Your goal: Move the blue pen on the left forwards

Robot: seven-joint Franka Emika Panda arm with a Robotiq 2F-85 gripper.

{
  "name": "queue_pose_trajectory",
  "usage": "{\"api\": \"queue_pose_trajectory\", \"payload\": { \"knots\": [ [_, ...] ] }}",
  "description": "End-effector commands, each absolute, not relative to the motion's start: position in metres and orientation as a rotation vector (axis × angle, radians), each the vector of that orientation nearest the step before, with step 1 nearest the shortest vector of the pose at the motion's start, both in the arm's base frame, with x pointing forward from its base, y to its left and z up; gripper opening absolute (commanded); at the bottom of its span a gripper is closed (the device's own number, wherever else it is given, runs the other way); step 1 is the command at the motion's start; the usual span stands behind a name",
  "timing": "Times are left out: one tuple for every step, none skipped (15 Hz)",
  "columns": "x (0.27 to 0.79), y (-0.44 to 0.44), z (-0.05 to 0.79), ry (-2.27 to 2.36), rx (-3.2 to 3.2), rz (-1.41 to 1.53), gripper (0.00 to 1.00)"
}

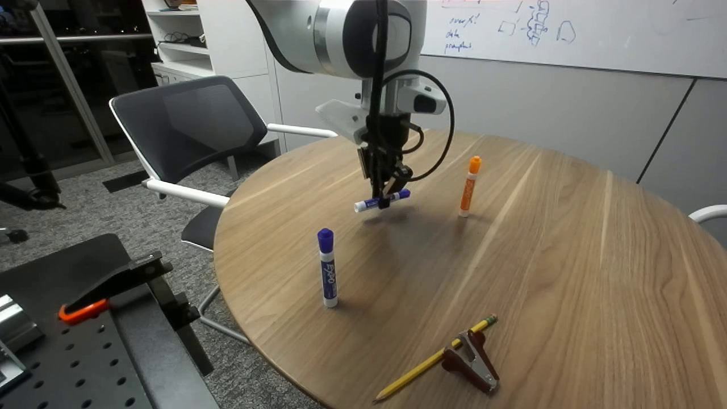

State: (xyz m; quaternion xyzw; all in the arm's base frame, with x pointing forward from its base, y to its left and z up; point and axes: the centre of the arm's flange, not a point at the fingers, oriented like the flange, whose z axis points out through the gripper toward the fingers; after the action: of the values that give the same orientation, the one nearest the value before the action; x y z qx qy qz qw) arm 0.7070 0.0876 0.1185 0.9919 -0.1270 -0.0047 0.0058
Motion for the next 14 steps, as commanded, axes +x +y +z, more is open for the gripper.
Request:
{"api": "queue_pose_trajectory", "payload": {
  "knots": [
    [0.646,0.115,0.18,-0.209,3.106,0.025,0.05],
    [0.634,0.122,0.19,-0.165,3.115,0.009,0.05],
    [0.621,0.13,0.197,-0.119,3.128,-0.009,0.05],
    [0.606,0.137,0.203,-0.071,3.142,-0.037,0.05],
    [0.591,0.144,0.207,-0.023,3.156,-0.057,0.05],
    [0.576,0.15,0.211,0.022,3.169,-0.071,0.05],
    [0.56,0.155,0.214,0.07,3.179,-0.065,0.05],
    [0.545,0.159,0.216,0.116,3.183,-0.058,0.05],
    [0.53,0.161,0.218,0.131,3.191,-0.033,0.05],
    [0.515,0.16,0.216,0.146,3.196,-0.024,0.05],
    [0.513,0.158,0.209,0.16,3.195,-0.007,0.05],
    [0.507,0.156,0.202,0.178,3.193,0.001,0.05],
    [0.501,0.151,0.191,0.193,3.194,0.015,0.05],
    [0.496,0.146,0.178,0.199,3.19,0.022,0.05]
  ]
}}
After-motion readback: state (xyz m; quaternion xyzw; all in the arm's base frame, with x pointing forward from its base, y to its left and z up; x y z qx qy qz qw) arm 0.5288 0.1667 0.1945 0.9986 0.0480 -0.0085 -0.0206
